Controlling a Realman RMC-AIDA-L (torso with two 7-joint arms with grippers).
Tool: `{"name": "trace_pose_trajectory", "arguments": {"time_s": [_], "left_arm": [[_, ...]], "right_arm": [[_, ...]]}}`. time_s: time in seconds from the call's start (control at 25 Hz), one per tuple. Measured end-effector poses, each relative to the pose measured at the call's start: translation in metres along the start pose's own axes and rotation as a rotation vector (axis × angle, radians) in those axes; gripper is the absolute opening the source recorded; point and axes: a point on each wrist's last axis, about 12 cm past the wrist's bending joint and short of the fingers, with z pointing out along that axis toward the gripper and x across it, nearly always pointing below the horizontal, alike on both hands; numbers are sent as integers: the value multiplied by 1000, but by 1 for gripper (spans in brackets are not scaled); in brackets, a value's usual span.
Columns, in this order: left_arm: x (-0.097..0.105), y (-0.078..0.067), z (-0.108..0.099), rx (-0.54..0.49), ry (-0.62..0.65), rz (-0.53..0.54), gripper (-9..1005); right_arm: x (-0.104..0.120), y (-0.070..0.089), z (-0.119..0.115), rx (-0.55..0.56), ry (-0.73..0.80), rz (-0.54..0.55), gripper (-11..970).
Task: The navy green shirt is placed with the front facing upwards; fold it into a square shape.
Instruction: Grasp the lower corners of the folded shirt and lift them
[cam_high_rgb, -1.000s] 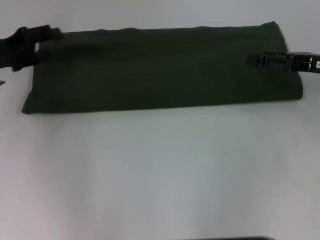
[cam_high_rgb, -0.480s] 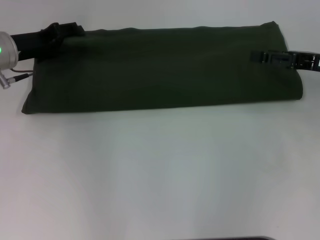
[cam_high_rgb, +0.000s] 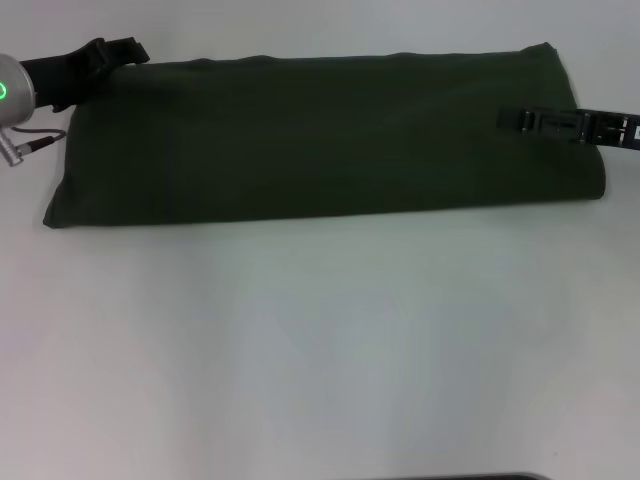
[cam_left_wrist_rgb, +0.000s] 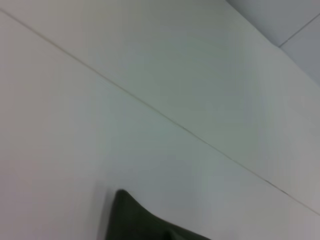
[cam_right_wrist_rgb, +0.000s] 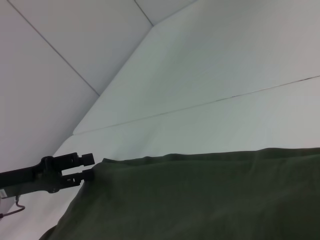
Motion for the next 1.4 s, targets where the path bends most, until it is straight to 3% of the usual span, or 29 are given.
{"name": "trace_pose_trajectory", "arguments": {"time_s": [0.36,0.68,0.88,1.08,1.4], "left_arm": [[-4,-2,0,-27,-4,37,704],[-24,3,-50,113,72,10,704],[-35,16,-85,179,210,13,704],[-38,35,-108,145,301,22,704],[-21,54,-111,67,353,-9,703]], "right_arm": [[-1,0,1,-3,7,-1,928],[-13,-6,-13,29,43,0,927],[-26,-14,-28,111,171,-14,927],[-42,-12,-46,150,216,-40,927],[-50,-4,-58,113,205,-22,927]]}}
